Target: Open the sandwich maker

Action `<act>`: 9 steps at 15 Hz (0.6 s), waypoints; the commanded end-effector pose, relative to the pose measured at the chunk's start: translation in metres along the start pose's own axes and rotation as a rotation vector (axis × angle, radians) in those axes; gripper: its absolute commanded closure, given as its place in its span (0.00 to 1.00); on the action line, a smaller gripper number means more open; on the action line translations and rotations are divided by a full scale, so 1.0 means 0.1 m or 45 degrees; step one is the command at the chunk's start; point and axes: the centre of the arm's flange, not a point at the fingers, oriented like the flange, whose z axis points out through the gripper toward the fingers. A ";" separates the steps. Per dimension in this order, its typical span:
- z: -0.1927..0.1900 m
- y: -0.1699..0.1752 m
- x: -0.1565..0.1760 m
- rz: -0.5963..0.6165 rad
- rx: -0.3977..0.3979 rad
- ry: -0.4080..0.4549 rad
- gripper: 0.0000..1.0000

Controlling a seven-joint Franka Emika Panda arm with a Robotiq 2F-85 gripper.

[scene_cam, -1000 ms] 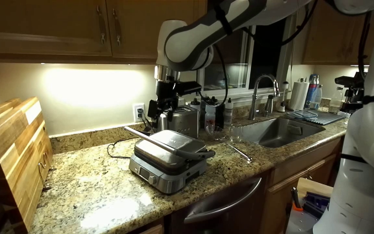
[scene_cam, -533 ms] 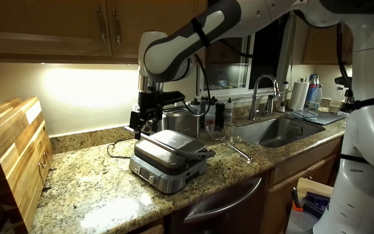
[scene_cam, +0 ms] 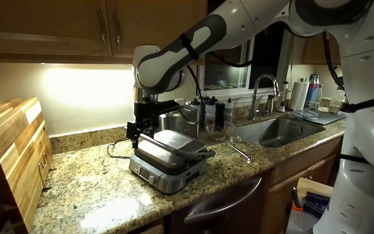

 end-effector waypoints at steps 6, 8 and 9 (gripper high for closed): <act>-0.04 0.07 0.02 0.028 -0.045 0.002 0.65; -0.03 0.13 0.01 0.042 -0.041 -0.007 0.78; -0.04 0.16 0.01 0.047 -0.041 -0.005 0.84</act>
